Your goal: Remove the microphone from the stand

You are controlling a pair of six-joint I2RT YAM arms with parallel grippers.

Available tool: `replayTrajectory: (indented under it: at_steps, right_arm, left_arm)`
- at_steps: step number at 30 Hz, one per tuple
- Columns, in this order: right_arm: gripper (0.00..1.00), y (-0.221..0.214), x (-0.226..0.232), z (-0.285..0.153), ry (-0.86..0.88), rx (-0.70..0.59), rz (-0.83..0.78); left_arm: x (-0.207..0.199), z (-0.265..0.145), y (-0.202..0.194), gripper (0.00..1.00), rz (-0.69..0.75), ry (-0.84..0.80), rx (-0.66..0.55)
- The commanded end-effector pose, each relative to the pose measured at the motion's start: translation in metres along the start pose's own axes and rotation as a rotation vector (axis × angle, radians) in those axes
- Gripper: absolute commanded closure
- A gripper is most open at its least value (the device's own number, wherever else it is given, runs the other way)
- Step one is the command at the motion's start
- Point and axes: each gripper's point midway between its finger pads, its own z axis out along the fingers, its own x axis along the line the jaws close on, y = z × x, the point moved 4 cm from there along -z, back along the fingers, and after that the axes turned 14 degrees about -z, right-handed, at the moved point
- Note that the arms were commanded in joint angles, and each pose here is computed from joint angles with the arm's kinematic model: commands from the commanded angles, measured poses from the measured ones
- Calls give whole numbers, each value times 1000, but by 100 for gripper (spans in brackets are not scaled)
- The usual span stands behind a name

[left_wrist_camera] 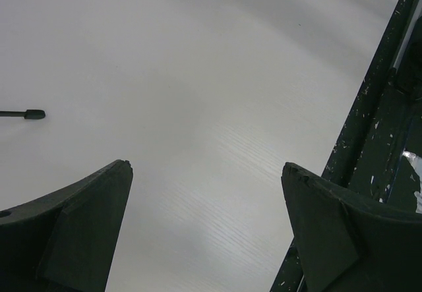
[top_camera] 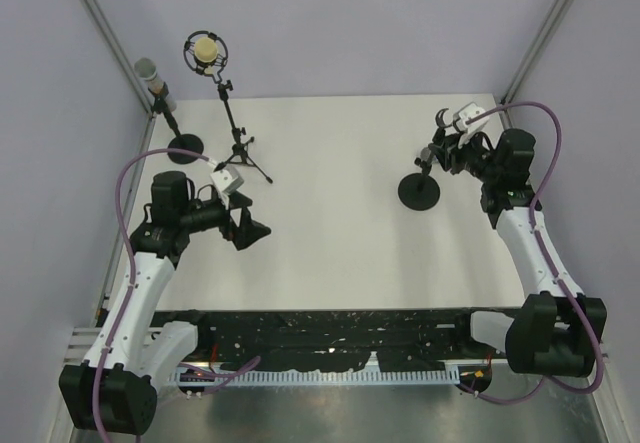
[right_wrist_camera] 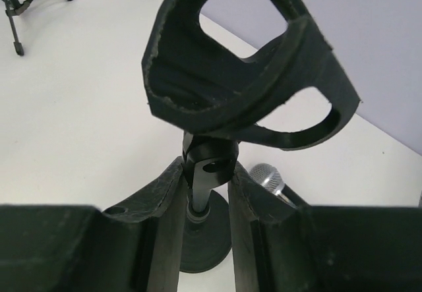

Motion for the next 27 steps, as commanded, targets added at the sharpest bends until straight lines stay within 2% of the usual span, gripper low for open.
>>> replayTrajectory:
  at_steps: [1, 4, 6, 12, 14, 18, 27]
  right_arm:
    - [93, 7, 14, -1, 58, -60, -52]
    - [92, -6, 14, 1, 53, -16, -43]
    - [86, -15, 16, 3, 58, 11, -41]
    - [43, -41, 24, 11, 105, 91, -8]
    - [37, -54, 30, 16, 123, 133, -5]
    - [29, -72, 38, 21, 141, 182, -7]
    - [26, -96, 38, 35, 84, 262, -23]
  left_arm:
    - [-2, -1, 11, 0, 32, -5, -45]
    - [-2, -2, 10, 1, 24, -4, -42]
    - [-2, -2, 10, 0, 27, -2, -45]
    - [-3, -3, 11, 0, 32, 1, -51]
    - [-3, -3, 11, 0, 33, 0, -51]
    - [-3, -3, 11, 0, 33, -2, -51]
    - [-2, -2, 10, 0, 33, -4, -50]
